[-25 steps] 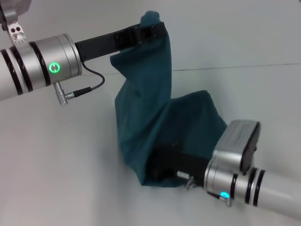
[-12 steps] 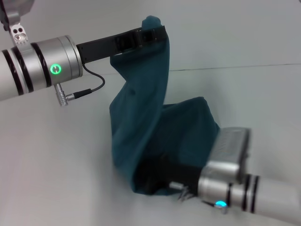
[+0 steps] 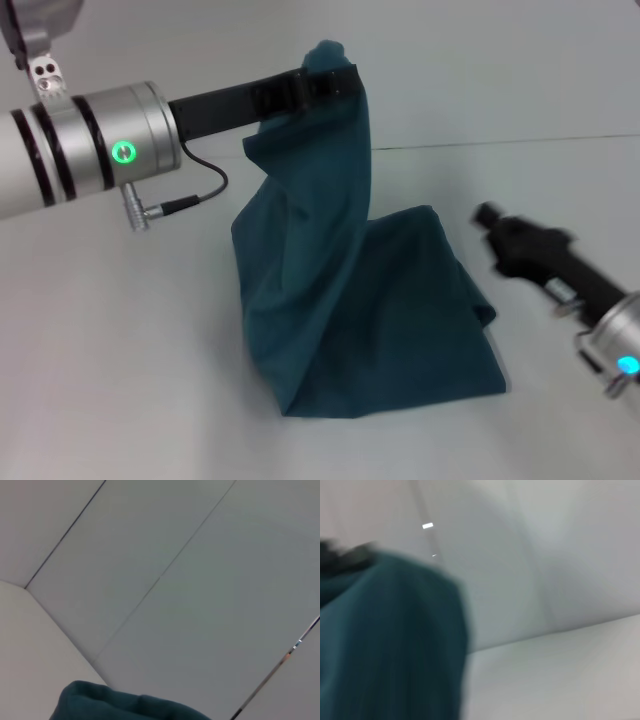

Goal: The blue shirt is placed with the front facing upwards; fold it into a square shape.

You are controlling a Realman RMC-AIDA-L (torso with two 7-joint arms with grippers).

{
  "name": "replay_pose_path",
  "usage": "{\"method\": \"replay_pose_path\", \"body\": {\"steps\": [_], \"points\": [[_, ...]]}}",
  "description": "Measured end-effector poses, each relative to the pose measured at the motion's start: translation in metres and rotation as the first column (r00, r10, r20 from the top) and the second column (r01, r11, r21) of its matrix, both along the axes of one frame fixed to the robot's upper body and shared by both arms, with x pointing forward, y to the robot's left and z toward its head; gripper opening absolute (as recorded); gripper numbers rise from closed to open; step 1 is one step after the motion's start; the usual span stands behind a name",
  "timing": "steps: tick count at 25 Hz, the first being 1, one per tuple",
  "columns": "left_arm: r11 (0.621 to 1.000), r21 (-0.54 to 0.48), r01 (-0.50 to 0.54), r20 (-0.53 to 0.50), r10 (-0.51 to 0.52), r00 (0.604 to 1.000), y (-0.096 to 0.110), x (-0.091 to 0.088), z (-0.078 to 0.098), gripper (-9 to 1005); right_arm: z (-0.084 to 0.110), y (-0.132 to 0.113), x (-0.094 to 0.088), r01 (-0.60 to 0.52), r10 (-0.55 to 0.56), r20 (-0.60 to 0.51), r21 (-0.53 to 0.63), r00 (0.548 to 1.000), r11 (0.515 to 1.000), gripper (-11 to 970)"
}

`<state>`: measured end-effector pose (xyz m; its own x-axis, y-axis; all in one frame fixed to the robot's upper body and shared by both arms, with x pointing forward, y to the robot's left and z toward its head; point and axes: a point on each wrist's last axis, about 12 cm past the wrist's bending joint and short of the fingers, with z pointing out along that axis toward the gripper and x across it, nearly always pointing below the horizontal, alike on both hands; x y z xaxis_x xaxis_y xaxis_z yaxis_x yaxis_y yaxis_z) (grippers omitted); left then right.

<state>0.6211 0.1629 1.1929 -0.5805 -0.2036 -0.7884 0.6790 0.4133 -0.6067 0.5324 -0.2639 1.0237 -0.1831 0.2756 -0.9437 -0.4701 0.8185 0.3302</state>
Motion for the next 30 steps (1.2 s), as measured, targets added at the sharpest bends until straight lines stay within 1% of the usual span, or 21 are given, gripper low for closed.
{"method": "replay_pose_path", "body": {"steps": [4, 7, 8, 11, 15, 17, 19, 21, 26, 29, 30], "points": [[1.0, 0.012, 0.02, -0.014, -0.02, 1.0, -0.011, -0.002, -0.006, 40, 0.005, -0.032, 0.004, 0.163, -0.163, 0.024, 0.004, 0.986, 0.987, 29], [0.998, 0.044, 0.041, -0.03, -0.039, 0.999, -0.026, -0.004, -0.014, 40, 0.009, -0.049, 0.006, 0.24, -0.24, 0.04, 0.014, 0.97, 0.971, 31], [0.997, 0.061, 0.055, -0.044, -0.052, 0.998, -0.034, -0.005, -0.019, 40, 0.011, -0.053, 0.007, 0.256, -0.256, 0.044, 0.016, 0.966, 0.967, 31], [0.991, 0.111, 0.08, -0.08, -0.071, 0.994, -0.055, -0.007, -0.033, 40, 0.013, -0.059, 0.008, 0.271, -0.272, 0.046, 0.02, 0.961, 0.962, 32], [0.968, 0.228, 0.101, -0.065, -0.088, 0.994, -0.095, -0.013, -0.06, 40, 0.013, -0.06, 0.01, 0.27, -0.27, 0.033, 0.011, 0.962, 0.963, 34], [0.961, 0.256, 0.106, -0.065, -0.092, 0.994, -0.106, -0.015, -0.068, 68, 0.012, -0.059, 0.011, 0.268, -0.268, 0.021, 0.004, 0.963, 0.964, 34], [0.958, 0.259, 0.121, -0.054, -0.111, 0.992, -0.11, -0.018, -0.069, 95, 0.01, -0.058, 0.011, 0.261, -0.261, 0.012, -0.006, 0.965, 0.965, 35], [0.96, 0.249, 0.128, -0.029, -0.125, 0.992, -0.11, -0.021, -0.067, 123, 0.01, -0.058, 0.012, 0.259, -0.259, 0.006, -0.012, 0.966, 0.966, 36], [0.964, 0.241, 0.112, 0.026, -0.122, 0.992, -0.103, -0.025, -0.065, 192, 0.01, -0.058, 0.013, 0.252, -0.252, -0.002, -0.015, 0.968, 0.968, 38], [0.963, 0.253, 0.096, 0.126, -0.131, 0.983, -0.093, -0.03, -0.063, 289, 0.013, -0.064, 0.01, 0.246, -0.246, 0.01, -0.004, 0.969, 0.969, 39], [0.965, 0.249, 0.079, 0.173, -0.124, 0.977, -0.086, -0.033, -0.06, 321, 0.015, -0.067, 0.008, 0.237, -0.236, 0.022, -0.004, 0.971, 0.972, 39]]}}
